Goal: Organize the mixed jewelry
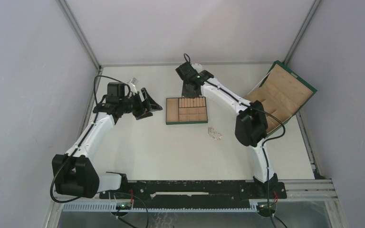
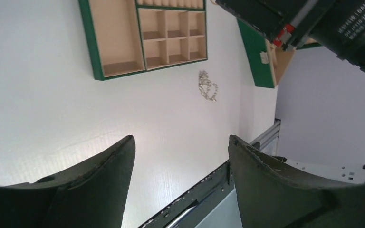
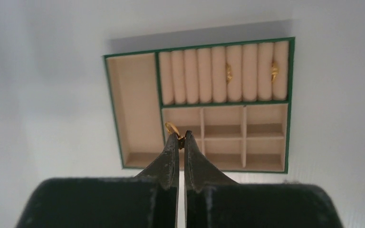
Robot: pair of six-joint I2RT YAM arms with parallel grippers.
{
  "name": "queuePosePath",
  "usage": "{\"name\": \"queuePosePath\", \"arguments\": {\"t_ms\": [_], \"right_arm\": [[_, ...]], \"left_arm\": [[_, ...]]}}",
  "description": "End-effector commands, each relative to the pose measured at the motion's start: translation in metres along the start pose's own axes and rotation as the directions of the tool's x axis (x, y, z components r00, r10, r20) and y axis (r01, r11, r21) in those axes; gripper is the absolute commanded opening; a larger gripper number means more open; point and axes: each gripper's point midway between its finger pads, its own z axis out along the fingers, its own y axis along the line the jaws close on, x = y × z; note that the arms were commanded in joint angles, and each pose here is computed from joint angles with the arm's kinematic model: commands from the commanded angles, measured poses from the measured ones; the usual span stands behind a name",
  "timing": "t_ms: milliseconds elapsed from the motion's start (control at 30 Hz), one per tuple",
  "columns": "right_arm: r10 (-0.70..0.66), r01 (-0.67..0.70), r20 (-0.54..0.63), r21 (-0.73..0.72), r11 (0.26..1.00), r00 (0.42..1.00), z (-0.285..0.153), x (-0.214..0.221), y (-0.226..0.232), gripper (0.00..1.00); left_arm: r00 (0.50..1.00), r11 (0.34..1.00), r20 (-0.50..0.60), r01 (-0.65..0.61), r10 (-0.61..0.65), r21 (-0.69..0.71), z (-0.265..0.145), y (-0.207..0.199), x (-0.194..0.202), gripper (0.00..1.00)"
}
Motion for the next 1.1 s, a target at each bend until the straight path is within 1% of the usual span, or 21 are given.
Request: {"name": "queuePosePath", "arguments": {"t_ms": [0,200,367,667,1067], "right_arm": [[-0.035,0.027,0.045,0.166,0.986,0.998,0.012,-0.016,-0.02,0.0],[-0.027,0.021,0.03,0.195,0.981,0.999,0.047,-0.012,-0.02,0.0],[-0.024,0.024,0.0,0.196,0.98,1.0,0.063,-0.006,-0.02,0.0],[-0.046,0.05,-0.02,0.219,0.974,0.999,0.081,0.005,-0.02,0.0],[-0.071,0.067,0.005,0.264,0.962,0.997,0.097,0.004,-0.024,0.0]], "left_arm": [[1.0,0.996,0.009,-0.005,0.006,-0.084,-0.001,0.018,0.004,0.76],[1.0,0.993,-0.007,-0.012,0.011,-0.116,0.0,0.027,0.008,0.76],[1.0,0.993,-0.02,-0.015,0.012,-0.115,0.002,0.026,0.006,0.76],[1.0,0.993,-0.028,-0.014,0.011,-0.115,0.003,0.026,0.006,0.76],[0.999,0.994,-0.044,-0.016,0.011,-0.111,0.004,0.026,0.008,0.76]]}}
